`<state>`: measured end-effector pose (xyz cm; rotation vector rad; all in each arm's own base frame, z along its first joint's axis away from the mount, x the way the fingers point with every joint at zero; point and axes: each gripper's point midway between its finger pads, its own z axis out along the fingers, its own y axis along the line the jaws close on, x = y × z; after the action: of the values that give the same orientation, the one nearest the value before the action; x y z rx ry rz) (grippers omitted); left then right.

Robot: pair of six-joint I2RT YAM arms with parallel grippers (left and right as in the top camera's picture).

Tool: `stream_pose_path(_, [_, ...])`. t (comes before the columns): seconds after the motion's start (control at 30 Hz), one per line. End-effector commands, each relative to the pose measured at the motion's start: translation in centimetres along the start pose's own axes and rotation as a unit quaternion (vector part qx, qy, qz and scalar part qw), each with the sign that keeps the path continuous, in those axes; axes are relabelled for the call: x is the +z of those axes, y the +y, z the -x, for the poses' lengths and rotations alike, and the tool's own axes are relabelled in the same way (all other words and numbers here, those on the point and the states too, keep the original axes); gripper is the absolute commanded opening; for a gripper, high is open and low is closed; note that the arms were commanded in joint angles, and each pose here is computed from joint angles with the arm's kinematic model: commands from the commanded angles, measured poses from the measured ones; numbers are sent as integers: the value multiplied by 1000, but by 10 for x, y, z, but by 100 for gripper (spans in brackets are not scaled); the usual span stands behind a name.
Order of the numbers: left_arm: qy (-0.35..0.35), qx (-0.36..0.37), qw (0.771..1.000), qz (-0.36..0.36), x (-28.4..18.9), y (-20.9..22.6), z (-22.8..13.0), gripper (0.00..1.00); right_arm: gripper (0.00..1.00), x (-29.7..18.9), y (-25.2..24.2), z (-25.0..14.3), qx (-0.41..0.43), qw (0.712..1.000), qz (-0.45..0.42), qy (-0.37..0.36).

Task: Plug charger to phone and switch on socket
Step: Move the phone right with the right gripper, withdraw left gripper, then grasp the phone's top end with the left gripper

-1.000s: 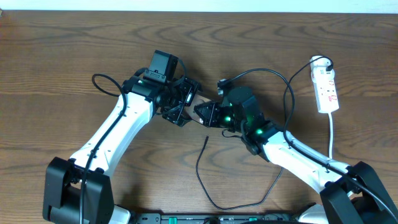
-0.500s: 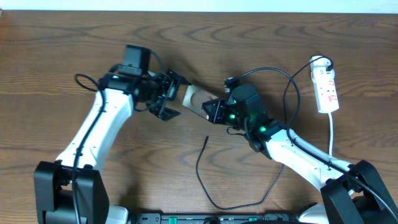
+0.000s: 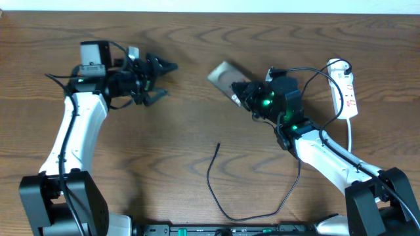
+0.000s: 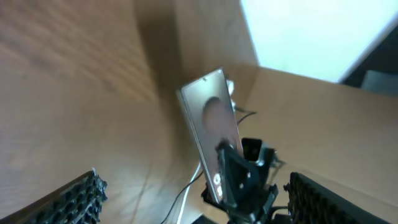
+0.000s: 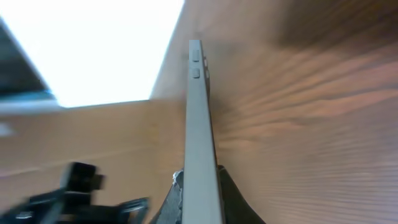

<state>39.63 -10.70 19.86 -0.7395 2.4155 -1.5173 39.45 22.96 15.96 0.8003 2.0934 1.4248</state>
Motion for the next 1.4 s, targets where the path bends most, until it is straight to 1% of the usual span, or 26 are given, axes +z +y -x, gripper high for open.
stream_pose_path(0.0, [-7, 5, 999, -40, -11, -23, 5, 90, 1, -1, 36, 0, 97, 993, 65, 10])
stream_pose_path(0.13, [-33, 4, 996, -83, -12, -45, 21, 90, 1, -4, 70, -5, 110, 985, 130, 9])
stream_pose_path(0.2, [-46, 13, 994, -103, -15, -58, 27, 91, 1, -4, 77, -9, 123, 982, 142, 10])
stream_pose_path(0.33, [-55, 33, 989, -131, -17, -77, 31, 91, 2, -2, 83, -23, 180, 972, 149, 27])
stream_pose_path(0.4, [-47, 40, 989, -132, -11, -81, 25, 91, 2, 0, 85, -33, 196, 969, 149, 36])
stream_pose_path(0.53, [-39, 44, 990, -129, -1, -84, 17, 91, 2, 0, 94, -42, 204, 964, 164, 36])
stream_pose_path(0.63, [-41, 40, 990, -127, 2, -85, 16, 91, 2, -5, 110, -45, 197, 960, 196, 41])
stream_pose_path(0.73, [-41, 34, 991, -127, 2, -85, 16, 91, 2, -8, 115, -45, 194, 958, 208, 43])
stream_pose_path(1.13, [-27, 37, 991, -122, 18, -89, 2, 91, 2, -5, 118, -64, 195, 957, 208, 51])
stream_pose_path(1.27, [-29, 66, 990, -121, 19, -90, 0, 91, 2, -5, 119, -71, 210, 954, 206, 60])
stream_pose_path(1.37, [-29, 68, 990, -121, 19, -90, 0, 91, 2, -5, 119, -72, 210, 954, 206, 61])
